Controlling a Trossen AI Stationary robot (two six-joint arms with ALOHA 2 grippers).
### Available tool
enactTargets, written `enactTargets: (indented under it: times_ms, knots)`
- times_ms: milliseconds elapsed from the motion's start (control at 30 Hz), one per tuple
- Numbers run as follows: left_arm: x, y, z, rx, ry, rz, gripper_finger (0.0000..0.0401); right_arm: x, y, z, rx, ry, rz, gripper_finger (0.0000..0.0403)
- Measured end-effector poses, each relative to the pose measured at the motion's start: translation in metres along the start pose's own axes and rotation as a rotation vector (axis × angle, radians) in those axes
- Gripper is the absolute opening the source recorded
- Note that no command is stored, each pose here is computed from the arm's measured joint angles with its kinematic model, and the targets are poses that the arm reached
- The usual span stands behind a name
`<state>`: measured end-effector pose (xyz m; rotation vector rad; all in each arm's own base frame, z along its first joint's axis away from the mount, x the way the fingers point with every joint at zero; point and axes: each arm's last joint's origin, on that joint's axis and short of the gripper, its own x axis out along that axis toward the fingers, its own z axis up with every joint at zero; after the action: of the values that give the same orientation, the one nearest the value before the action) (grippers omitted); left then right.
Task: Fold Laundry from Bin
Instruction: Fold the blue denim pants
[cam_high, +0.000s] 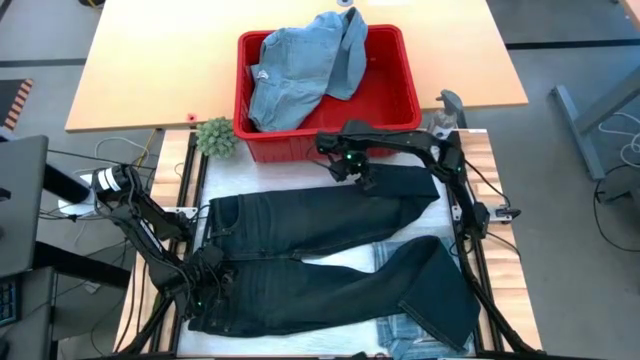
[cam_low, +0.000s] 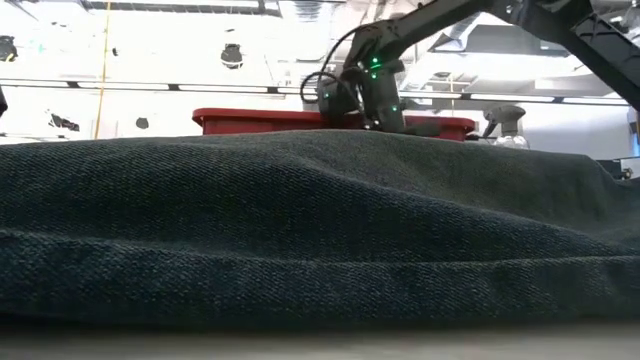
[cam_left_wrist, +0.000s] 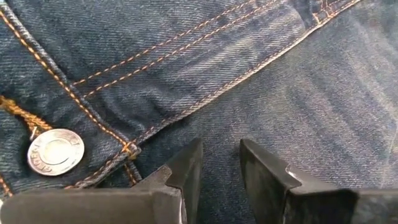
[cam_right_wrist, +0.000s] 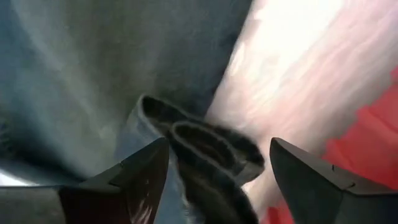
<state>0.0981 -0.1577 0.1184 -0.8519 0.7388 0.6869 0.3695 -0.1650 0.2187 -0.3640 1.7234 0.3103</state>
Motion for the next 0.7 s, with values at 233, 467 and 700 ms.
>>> enactTargets:
  times_ms: [233,467,700]
  knots:
    - [0.000,0.000,0.000,0.028,0.001,0.006,0.0102,0.000,0.000,-0.018,0.035,0.059,0.115,0.0305]
    - [0.000,0.001,0.000,0.080,0.002,0.009,0.0102,0.013,0.004,-0.005,0.011,0.043,0.159,0.0296]
    - [0.000,0.001,0.000,0.082,0.004,0.010,0.0102,0.039,0.021,0.007,-0.097,0.219,0.094,0.0277]
